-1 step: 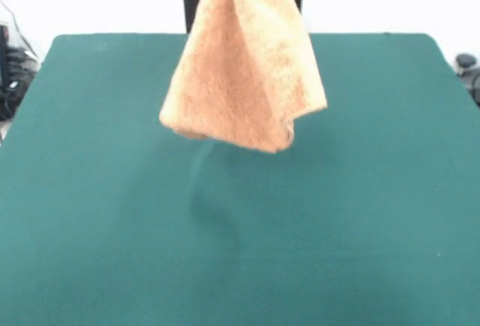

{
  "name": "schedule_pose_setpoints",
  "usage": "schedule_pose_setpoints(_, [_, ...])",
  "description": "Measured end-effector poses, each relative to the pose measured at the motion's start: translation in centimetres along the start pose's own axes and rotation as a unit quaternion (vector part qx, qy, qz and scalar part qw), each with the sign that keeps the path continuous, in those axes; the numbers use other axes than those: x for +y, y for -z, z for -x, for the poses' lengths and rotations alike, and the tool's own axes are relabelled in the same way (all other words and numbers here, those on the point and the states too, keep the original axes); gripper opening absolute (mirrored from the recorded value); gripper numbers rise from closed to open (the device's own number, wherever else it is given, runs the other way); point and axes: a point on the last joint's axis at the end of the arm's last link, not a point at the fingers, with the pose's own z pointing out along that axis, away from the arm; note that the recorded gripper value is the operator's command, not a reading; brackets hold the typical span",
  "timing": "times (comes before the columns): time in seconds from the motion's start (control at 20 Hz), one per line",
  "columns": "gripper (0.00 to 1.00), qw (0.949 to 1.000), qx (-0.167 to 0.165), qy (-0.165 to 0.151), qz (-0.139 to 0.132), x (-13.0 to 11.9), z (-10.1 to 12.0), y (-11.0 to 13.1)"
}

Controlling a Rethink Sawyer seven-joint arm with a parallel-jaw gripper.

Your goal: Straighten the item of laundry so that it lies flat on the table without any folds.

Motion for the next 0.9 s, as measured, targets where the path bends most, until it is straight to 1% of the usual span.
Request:
schedule_pose_setpoints(0.25, [0.0, 1.0, -0.008, -0.001, -0.003, -0.5, 2.5, -1.5])
schedule_pose_setpoints(0.3, [0.0, 0.9999, -0.013, -0.001, -0.004, -0.7, 3.7, -2.0])
schedule_pose_setpoints(0.45, [0.0, 0.9998, -0.017, -0.002, -0.004, -1.0, 4.7, -2.5])
schedule_pose_setpoints(0.5, [0.0, 0.9998, -0.02, -0.004, -0.004, -1.2, 5.4, -2.9])
schedule_pose_setpoints(0.65, [0.0, 0.9997, -0.022, -0.005, -0.004, -1.4, 6.0, -3.2])
schedule_pose_setpoints(0.9, [0.0, 0.9996, -0.028, -0.006, -0.006, -1.5, 6.3, -3.4])
